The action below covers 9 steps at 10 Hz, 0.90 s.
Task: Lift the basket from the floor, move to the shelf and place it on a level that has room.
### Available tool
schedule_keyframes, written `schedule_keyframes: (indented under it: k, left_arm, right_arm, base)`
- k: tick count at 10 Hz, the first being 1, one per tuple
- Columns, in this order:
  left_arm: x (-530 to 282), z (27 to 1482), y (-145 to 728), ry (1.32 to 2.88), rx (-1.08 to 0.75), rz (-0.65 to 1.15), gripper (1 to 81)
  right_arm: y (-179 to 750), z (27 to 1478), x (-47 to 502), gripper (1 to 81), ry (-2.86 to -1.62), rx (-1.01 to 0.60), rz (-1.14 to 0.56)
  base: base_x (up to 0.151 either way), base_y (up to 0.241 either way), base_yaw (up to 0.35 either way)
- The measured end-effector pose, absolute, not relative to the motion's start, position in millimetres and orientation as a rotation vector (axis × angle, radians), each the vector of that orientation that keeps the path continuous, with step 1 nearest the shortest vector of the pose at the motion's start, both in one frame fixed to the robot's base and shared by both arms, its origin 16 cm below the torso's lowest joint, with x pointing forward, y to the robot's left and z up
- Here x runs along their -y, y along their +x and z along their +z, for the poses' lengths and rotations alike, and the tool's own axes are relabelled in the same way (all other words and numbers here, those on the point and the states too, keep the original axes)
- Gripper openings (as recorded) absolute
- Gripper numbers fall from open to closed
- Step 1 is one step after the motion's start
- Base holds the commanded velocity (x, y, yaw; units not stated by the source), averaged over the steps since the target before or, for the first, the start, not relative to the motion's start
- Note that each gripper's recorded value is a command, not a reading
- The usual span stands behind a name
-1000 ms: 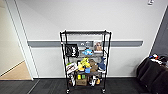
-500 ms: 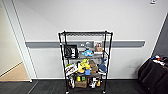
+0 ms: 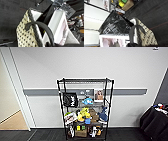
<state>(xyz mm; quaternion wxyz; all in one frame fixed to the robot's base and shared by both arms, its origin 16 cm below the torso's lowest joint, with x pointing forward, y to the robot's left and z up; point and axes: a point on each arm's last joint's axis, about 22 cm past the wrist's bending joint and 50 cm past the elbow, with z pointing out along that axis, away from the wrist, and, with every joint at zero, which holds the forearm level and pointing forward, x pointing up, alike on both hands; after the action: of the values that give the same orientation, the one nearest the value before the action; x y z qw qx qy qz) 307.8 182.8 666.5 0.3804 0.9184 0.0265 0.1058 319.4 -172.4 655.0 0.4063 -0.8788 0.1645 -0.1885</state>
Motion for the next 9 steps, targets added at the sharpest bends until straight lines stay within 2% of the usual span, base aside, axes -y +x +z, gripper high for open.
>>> schedule_keyframes:
  k: [9]
  left_arm:
    - [-186,672,293,2.317,-0.105,0.301,1.0]
  right_arm:
    - [292,665,172,1.0,-2.191,-0.423,-0.438]
  base:
    - [0.113,0.0,0.0]
